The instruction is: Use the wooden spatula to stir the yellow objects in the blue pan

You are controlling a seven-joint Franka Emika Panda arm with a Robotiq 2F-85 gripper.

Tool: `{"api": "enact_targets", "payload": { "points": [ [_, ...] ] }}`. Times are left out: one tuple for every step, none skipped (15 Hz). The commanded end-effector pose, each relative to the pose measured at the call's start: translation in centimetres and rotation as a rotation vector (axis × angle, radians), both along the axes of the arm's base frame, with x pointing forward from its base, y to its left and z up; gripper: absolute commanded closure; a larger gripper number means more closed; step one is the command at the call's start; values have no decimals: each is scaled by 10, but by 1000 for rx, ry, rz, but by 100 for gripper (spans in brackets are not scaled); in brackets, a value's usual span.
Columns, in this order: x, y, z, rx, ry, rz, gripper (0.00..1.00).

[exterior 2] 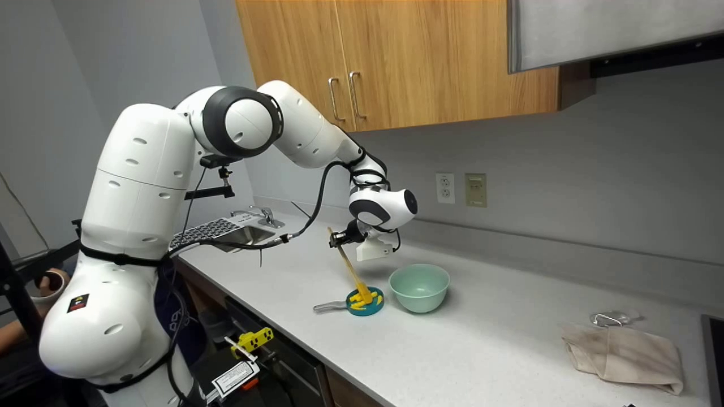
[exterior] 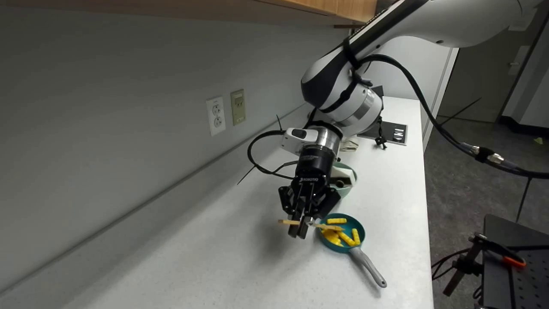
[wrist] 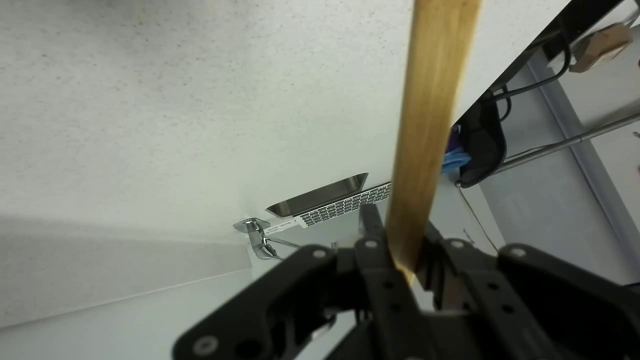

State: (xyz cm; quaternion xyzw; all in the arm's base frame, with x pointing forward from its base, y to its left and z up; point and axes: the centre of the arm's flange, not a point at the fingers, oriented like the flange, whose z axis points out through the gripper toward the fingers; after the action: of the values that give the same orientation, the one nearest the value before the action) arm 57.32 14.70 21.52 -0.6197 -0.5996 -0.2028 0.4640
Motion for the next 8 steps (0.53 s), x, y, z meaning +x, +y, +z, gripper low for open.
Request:
{"api": "enact_targets", "payload": {
  "points": [
    [9, 2, 1, 17, -20, -15, 96],
    [9, 0, 0, 1, -25, -24, 96],
    [9, -3, -1, -11, -28, -29, 96],
    [9, -6, -4, -25, -32, -35, 96],
    [9, -10, -7, -45, -39, -45, 96],
    [10, -14, -10, -58, -42, -57, 96],
    [10, -17, -12, -69, -45, -66, 96],
    [9, -19, -13, -81, -52, -72, 96]
  ]
}}
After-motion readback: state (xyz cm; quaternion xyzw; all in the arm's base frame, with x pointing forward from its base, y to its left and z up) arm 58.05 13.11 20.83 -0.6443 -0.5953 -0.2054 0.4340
